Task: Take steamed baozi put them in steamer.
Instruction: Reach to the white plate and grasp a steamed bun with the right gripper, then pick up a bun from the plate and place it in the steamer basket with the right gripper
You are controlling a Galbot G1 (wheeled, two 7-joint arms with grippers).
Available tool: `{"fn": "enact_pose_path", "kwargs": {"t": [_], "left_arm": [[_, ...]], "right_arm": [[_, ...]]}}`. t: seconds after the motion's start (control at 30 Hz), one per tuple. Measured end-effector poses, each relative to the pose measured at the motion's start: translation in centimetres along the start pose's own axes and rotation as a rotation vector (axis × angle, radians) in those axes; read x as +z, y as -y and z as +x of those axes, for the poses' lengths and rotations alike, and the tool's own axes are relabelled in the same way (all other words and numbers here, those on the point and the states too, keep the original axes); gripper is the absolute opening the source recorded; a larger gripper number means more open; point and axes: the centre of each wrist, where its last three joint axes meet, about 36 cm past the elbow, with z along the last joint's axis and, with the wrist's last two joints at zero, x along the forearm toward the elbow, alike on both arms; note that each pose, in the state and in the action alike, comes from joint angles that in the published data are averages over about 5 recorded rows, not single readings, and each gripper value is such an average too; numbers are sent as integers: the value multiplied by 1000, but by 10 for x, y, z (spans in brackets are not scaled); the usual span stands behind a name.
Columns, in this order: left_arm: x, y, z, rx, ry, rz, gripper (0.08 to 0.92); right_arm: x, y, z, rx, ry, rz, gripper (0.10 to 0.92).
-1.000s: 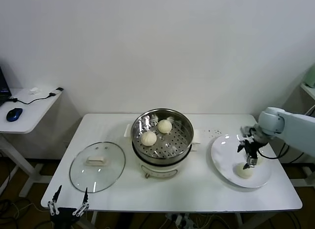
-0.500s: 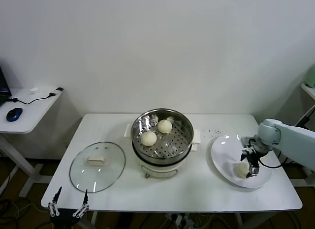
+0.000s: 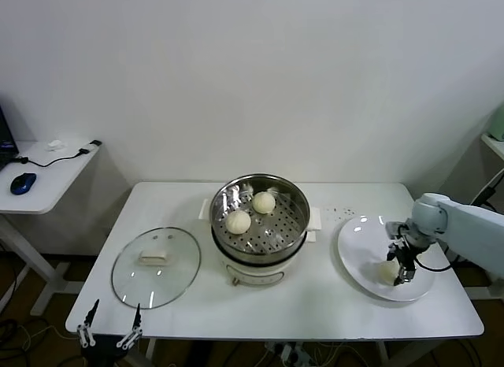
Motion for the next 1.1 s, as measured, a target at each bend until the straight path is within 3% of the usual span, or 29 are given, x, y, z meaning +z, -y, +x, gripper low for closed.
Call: {"fn": "enact_pose_path", "kwargs": {"t": [0.33, 0.53, 0.8, 1.1], "left_arm": [[-1, 0, 0, 0, 3, 0, 823], [0, 0, 2, 0, 3, 1, 823], [0, 1, 3, 3, 3, 1, 823], [1, 1, 5, 3, -1, 2, 823]], "right_arm": [[-8, 5, 7, -4, 5, 29, 600], [-21, 17, 33, 13, 13, 106, 586], [-81, 56, 135, 109, 4, 450, 584], [-195, 70, 245, 220, -36, 939, 585]]}}
